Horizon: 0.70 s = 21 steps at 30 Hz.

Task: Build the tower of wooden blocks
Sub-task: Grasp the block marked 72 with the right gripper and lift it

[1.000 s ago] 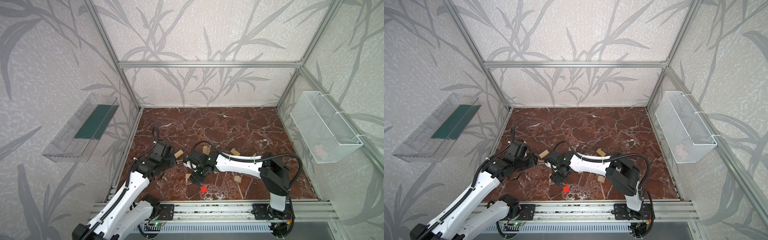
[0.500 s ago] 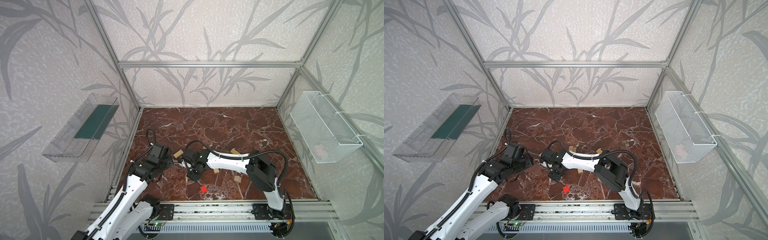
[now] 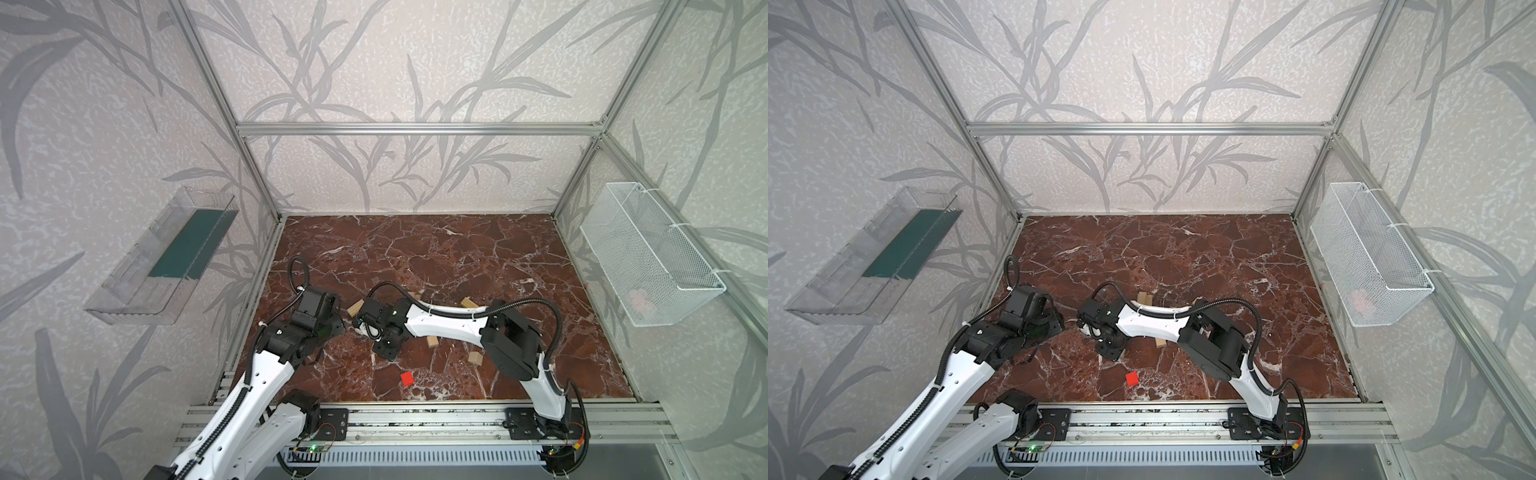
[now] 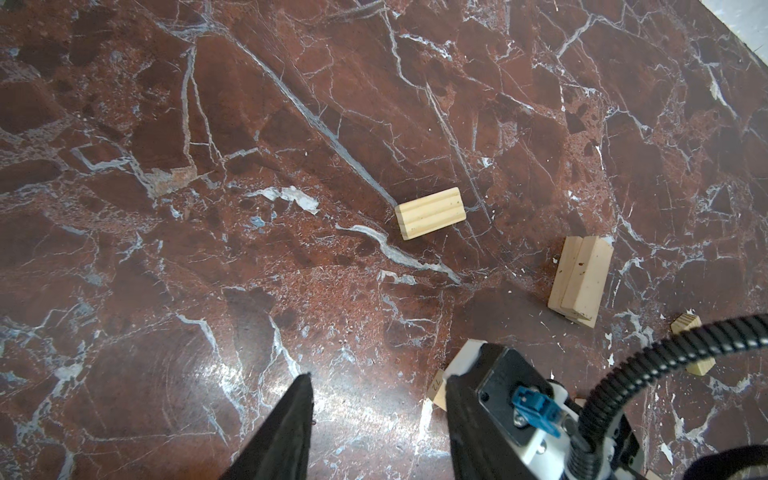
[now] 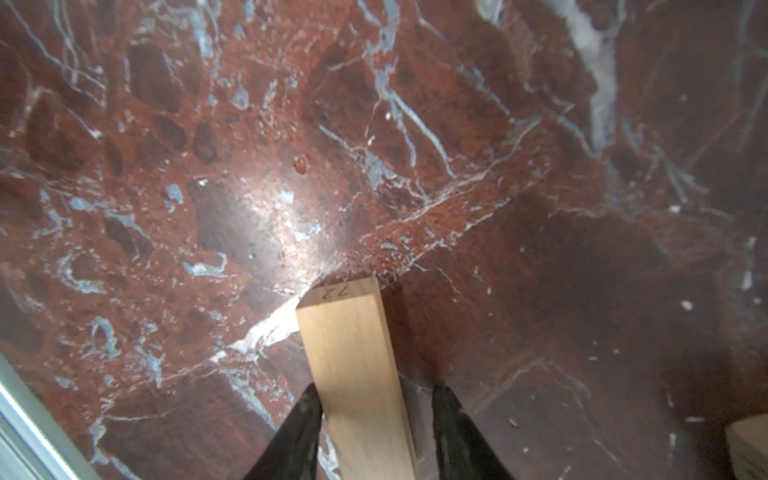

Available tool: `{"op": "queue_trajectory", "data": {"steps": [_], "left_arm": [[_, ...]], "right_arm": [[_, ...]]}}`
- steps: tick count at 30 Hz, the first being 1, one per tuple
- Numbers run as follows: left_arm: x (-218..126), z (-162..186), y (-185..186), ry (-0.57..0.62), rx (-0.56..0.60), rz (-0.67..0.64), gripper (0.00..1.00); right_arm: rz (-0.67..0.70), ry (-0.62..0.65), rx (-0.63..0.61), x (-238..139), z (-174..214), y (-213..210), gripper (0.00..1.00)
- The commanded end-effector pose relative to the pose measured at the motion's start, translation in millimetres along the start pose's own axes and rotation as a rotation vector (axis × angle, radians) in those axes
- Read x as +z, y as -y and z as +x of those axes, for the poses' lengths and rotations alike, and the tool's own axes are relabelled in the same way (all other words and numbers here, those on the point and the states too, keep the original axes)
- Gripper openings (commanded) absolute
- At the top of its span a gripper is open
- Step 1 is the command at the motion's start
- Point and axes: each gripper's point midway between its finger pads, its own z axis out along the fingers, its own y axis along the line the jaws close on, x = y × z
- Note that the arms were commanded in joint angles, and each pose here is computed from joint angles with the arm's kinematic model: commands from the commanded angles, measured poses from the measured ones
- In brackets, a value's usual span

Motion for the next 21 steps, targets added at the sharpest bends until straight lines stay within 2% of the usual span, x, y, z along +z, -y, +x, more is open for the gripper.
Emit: {"op": "queue_trajectory", "data": {"steps": [1,8,14,21], "left_arm": [[0,1,-9,0.002,-0.019,-0.035,0.51],[2,3,-6,-0.007,-0.025,-0.017,0.51],[-1,1,-3,-0.007,-0.023,-0.002,0.51],[-12,-6,9,-0.005,0.0,0.048,0.51]], "right_arm": [[0.007,-0.021,0.011,-1,1,3,0.4],[0.018,-0.035,0.024,3,1,5,0.32],[0.005,0.003,0.074,-14,-6,3,0.21],[-0.047,0.088,0.281,-57,-13,16,0.16]]}}
